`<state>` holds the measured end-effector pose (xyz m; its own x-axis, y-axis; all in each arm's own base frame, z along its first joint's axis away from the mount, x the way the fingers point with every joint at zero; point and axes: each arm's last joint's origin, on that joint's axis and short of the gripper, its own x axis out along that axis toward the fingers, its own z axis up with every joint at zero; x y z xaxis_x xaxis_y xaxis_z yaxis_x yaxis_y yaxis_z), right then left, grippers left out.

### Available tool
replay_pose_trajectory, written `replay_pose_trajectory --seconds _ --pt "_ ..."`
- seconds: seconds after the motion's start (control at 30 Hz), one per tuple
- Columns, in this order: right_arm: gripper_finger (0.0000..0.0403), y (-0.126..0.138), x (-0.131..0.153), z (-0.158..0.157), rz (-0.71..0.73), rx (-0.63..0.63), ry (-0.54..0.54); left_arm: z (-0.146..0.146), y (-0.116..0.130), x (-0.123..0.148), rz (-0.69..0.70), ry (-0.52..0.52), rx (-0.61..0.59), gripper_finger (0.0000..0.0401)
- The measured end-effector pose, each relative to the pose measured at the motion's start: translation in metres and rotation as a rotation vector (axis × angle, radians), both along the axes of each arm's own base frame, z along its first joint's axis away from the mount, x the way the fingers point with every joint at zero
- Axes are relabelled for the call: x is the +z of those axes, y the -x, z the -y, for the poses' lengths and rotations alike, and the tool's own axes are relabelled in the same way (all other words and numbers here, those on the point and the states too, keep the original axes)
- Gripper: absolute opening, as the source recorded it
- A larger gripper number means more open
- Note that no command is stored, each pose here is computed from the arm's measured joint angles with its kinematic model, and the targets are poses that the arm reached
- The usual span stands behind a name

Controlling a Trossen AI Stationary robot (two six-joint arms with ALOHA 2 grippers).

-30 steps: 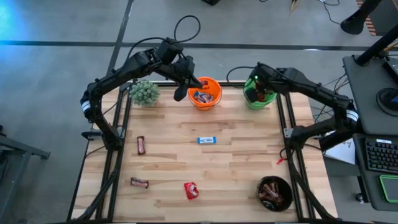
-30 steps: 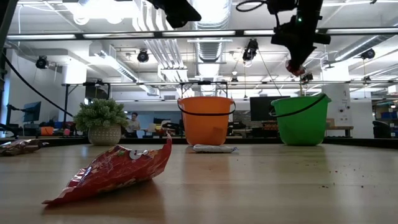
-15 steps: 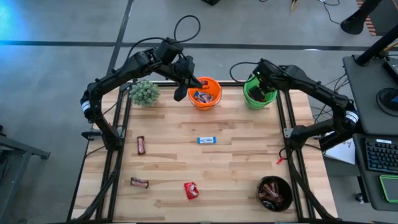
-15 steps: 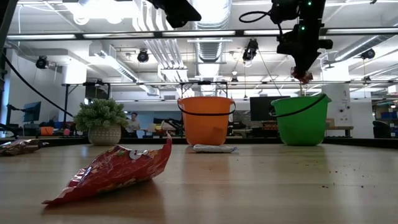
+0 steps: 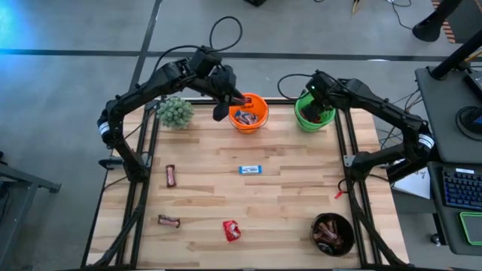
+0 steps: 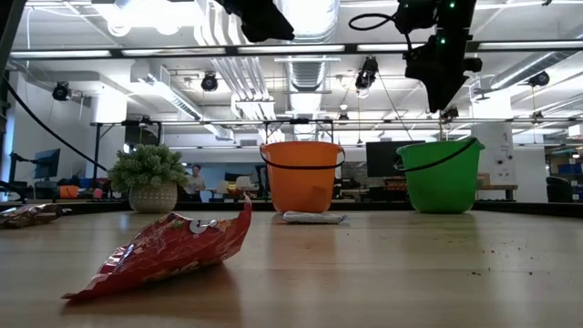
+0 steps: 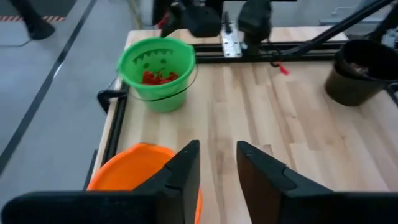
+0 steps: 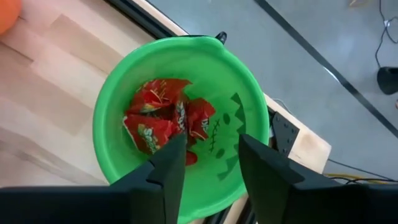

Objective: Organize candy in baskets
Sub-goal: Put the white chocolate bar into the orange bucket

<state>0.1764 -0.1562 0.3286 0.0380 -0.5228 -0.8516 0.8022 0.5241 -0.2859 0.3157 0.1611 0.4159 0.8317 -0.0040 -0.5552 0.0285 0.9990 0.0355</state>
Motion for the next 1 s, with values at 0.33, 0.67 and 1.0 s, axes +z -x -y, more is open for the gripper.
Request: replay_pose_trajectory --seconds 0.33,0.67,1.0 --pt "0.0160 -0.003 0.002 0.002 -0.004 0.061 0.032 0.007 0.014 -0.016 -0.221 0.125 0.029 0.0113" --pt "0.0160 -0.007 0.005 0.006 0.015 0.105 0.078 0.012 0.028 -0.029 -0.432 0.197 0.122 0.0113" --pt "0.0160 -0.009 0.006 0.008 0.028 0.127 0.107 0.008 0.018 -0.048 -0.531 0.288 0.152 0.0114"
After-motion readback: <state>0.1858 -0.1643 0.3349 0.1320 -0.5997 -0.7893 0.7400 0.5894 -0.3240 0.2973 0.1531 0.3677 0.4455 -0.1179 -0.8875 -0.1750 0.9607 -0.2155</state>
